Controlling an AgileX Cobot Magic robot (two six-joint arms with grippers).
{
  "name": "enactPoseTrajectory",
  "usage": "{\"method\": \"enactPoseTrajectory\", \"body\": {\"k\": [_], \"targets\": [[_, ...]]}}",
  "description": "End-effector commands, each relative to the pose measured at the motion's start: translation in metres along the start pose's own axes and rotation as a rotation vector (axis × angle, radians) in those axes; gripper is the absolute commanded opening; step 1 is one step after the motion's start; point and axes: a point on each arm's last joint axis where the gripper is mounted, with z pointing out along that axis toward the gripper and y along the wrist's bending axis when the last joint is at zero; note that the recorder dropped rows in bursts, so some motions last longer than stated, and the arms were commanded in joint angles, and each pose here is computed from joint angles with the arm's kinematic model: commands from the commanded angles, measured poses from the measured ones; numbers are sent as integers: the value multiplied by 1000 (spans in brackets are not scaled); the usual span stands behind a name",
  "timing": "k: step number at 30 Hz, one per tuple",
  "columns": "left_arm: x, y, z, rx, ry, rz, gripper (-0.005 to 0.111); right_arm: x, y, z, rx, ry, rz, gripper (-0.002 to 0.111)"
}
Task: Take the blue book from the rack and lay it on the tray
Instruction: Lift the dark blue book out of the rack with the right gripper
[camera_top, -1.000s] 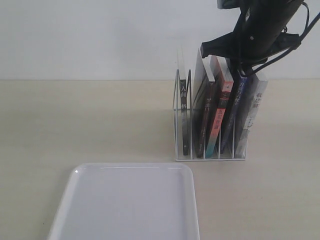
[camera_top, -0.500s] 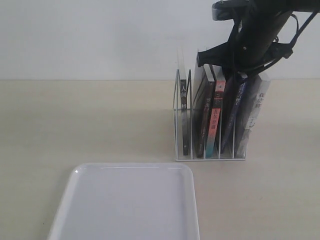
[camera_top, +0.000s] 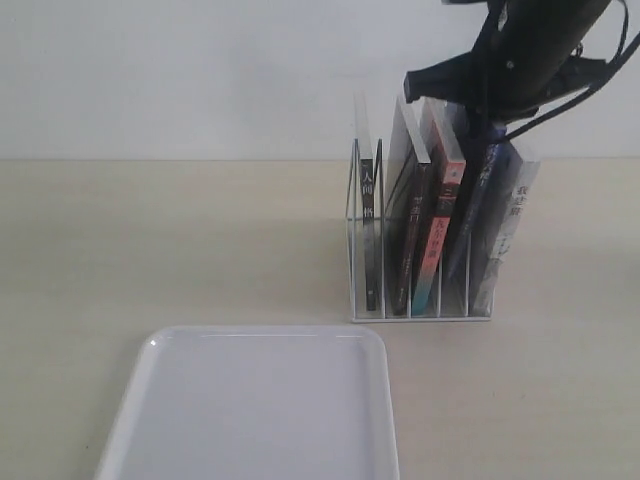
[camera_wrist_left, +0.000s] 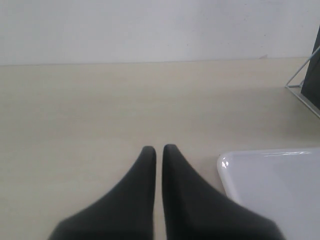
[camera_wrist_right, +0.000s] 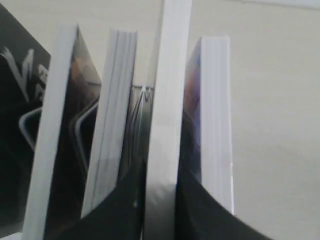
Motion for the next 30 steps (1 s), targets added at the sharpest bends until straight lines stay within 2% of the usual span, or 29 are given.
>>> {"method": "enactPoseTrajectory", "body": {"k": [1,7,14,23,30], "targets": [[1,0,0,-2,-5,-7,4,-9,-13,-49,9,-122,4,0],[1,0,0,-2,-5,-7,4,-4,-23,-112,95,-154,-34,0],[1,0,0,-2,-5,-7,4,8,-25,-167,48,-246,-9,0],[1,0,0,-2,-5,-7,4,31,-11,-203,-9,-239,-52,0],[1,0,0,-2,-5,-7,4,40,7,-217,17,-281,-93,0]]}}
